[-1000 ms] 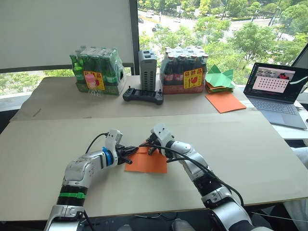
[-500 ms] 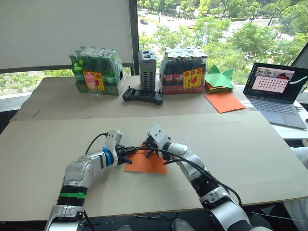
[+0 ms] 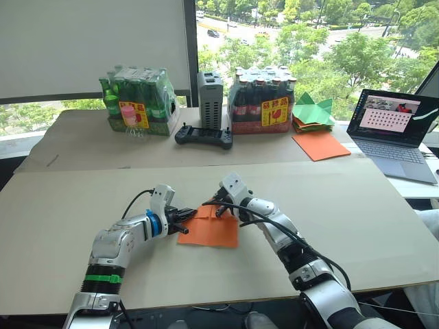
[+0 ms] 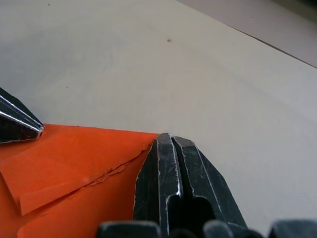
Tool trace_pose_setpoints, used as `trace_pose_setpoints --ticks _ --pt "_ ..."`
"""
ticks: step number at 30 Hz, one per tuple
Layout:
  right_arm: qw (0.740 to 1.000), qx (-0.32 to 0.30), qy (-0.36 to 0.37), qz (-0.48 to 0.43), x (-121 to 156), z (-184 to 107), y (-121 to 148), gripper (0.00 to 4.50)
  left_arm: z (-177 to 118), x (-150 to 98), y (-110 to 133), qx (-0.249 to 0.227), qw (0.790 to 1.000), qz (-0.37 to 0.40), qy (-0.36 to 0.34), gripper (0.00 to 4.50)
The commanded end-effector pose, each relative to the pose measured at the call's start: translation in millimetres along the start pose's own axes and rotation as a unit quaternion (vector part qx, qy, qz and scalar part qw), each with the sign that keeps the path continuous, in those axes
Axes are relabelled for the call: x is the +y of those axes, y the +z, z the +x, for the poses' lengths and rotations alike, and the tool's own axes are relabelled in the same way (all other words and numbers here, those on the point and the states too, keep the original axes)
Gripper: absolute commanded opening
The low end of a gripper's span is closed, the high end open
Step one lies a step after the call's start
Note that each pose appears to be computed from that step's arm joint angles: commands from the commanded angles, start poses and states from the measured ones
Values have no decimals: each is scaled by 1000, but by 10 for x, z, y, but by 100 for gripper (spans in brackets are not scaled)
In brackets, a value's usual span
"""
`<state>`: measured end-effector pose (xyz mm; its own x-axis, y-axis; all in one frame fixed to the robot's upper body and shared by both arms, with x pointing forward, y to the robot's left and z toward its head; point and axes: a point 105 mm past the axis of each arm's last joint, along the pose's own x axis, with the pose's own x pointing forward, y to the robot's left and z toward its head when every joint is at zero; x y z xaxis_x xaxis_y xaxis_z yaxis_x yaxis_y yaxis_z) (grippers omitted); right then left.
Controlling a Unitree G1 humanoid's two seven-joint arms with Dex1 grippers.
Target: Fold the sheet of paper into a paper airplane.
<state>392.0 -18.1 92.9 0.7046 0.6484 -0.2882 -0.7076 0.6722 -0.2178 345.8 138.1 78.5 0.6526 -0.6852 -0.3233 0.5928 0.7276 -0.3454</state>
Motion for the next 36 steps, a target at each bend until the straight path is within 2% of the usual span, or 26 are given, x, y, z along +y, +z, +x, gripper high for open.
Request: trace_pose_setpoints --ticks 1,4,8,13,16,25,36 --pt "997 -67 3 -26 -79 -173 311 0 -4 54 -183 32 999 -13 17 2" --pt "998 -56 -6 -25 -245 -337 257 0 -3 49 -184 32 999 -12 16 2" --pt "998 1 22 -57 -359 -594 -56 0 2 45 -216 38 999 -11 15 2" --pt "990 62 100 -79 -254 -863 -396 0 14 43 -239 42 999 -11 14 2" --pt "983 79 138 -95 -155 -958 -487 0 28 36 -236 43 999 -11 12 2" --pt "979 33 175 -97 49 -894 -231 0 60 30 -218 42 999 -11 9 2" --pt "981 20 166 -96 1 -831 -155 0 54 32 -224 39 999 -13 12 2"
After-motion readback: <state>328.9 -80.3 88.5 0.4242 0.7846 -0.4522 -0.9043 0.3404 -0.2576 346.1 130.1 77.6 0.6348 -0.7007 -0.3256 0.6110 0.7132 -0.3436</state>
